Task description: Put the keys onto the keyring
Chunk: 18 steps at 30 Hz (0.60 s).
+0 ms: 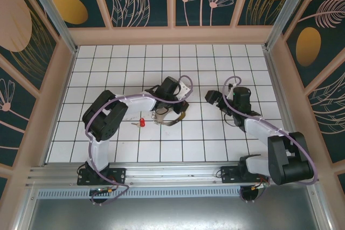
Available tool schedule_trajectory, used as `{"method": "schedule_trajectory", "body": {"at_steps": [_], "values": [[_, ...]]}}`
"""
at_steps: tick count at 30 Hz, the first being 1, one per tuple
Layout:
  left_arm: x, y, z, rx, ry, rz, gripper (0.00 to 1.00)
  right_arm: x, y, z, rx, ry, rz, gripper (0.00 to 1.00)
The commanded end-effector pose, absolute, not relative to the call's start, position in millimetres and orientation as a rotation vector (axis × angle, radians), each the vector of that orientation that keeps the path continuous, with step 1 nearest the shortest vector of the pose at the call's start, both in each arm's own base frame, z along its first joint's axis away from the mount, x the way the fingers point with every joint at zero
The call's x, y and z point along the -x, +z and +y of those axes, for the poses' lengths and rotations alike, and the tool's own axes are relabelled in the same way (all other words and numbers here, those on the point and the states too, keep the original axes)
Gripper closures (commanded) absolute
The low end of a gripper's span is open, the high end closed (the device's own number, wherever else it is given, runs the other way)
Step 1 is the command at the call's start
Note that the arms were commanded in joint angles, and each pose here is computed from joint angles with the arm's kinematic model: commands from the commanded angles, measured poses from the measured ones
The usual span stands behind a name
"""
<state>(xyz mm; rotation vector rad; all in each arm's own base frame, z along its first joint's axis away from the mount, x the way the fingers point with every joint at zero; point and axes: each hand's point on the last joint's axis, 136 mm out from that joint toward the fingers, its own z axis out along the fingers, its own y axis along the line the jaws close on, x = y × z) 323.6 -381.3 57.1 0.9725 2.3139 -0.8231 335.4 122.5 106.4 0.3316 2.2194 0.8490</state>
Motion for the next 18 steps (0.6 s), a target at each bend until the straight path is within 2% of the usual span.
{"method": "schedule_trajectory", "body": {"at_steps": [1,7,18], "values": [[-333,115,-391,-1.016,-0.807,2.174,1.00,-349,151,121,-0.290,0.852,2.156,0.01],[-356,155,-390,-0.956,-0.701,2.095,1.00,-365,197,108,-0.244,0.773,2.120,0.04],[-371,233,-392,-1.037,-0.642,1.856,1.00,-378,243,118,-0.113,0.994,1.905,0.11]]}}
